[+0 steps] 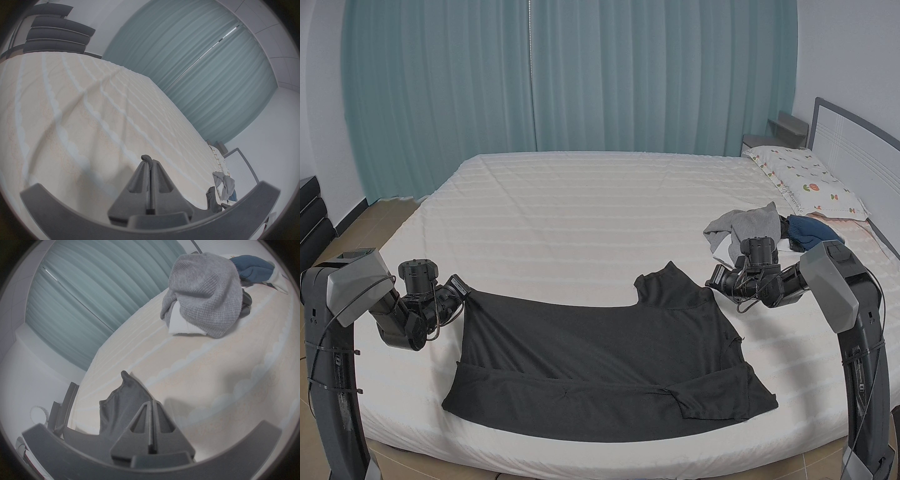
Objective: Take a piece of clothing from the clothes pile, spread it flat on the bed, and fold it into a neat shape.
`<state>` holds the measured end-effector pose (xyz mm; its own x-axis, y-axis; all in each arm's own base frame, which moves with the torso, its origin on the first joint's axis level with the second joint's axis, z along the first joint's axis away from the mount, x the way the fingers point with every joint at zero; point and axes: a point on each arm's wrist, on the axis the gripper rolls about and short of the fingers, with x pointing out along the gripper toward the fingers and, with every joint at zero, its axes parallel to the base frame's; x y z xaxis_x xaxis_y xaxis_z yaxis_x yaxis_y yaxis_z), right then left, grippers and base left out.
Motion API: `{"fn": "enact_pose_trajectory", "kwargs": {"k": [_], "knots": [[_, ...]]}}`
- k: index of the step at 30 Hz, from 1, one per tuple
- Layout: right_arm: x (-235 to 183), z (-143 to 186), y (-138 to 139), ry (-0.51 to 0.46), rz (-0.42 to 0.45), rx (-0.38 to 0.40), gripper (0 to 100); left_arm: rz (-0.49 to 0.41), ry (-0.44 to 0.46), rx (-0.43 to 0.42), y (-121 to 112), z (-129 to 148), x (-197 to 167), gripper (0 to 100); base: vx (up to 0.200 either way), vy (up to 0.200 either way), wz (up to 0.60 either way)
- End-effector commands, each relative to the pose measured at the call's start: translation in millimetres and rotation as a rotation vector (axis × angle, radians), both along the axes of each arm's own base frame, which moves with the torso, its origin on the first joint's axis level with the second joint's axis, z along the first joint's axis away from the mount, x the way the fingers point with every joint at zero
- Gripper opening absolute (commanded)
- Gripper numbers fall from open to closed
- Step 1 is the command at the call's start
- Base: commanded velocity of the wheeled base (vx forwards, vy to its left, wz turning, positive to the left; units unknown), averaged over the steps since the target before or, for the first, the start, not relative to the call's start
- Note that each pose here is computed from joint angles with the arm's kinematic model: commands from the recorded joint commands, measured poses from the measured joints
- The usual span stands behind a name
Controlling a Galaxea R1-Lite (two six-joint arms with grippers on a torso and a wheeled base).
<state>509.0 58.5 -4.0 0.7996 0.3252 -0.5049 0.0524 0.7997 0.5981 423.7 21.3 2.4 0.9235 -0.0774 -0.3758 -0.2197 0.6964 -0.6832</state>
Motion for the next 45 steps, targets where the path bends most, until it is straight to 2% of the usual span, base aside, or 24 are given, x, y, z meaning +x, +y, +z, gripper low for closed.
{"fn": "enact_pose_trajectory", "kwargs": {"k": [1,5,12,13,19,27,28,39,43,45], "knots": [[-3,24,-4,-0.03,-0.026,0.034,0,-0.001,-0.01,0.002,0,9,-2,0,0.0,0.0,0.0],[-8,36,-6,-0.032,-0.052,0.07,0,-0.005,0.005,0.008,-1,7,-5,0,0.0,0.0,0.0],[-14,10,-5,0.019,-0.019,0.01,0,-0.011,0.01,0.02,-1,5,-5,0,0.0,0.0,0.0],[-13,7,-4,0.02,-0.011,0.0,100,-0.011,0.01,0.02,-1,5,-5,0,0.0,0.0,0.0],[-13,-11,1,0.037,0.02,-0.039,100,-0.014,0.009,0.024,-2,5,-5,0,0.0,0.0,0.0],[-9,-14,5,0.021,0.029,-0.043,100,-0.014,0.009,0.024,-2,4,-5,0,0.0,0.0,0.0],[-9,-15,5,0.022,0.03,-0.044,0,-0.014,0.009,0.024,-2,4,-5,0,0.0,0.0,0.0],[-9,-9,2,0.012,0.025,-0.04,0,-0.014,0.008,0.026,-2,3,-3,0,0.0,0.0,0.0],[-11,4,-2,-0.014,0.011,-0.025,0,-0.014,0.005,0.026,-2,4,-3,0,0.0,0.0,0.0],[-15,21,-7,-0.047,0.003,-0.019,0,-0.014,0.003,0.026,-2,6,-4,0,0.0,0.0,0.0]]}}
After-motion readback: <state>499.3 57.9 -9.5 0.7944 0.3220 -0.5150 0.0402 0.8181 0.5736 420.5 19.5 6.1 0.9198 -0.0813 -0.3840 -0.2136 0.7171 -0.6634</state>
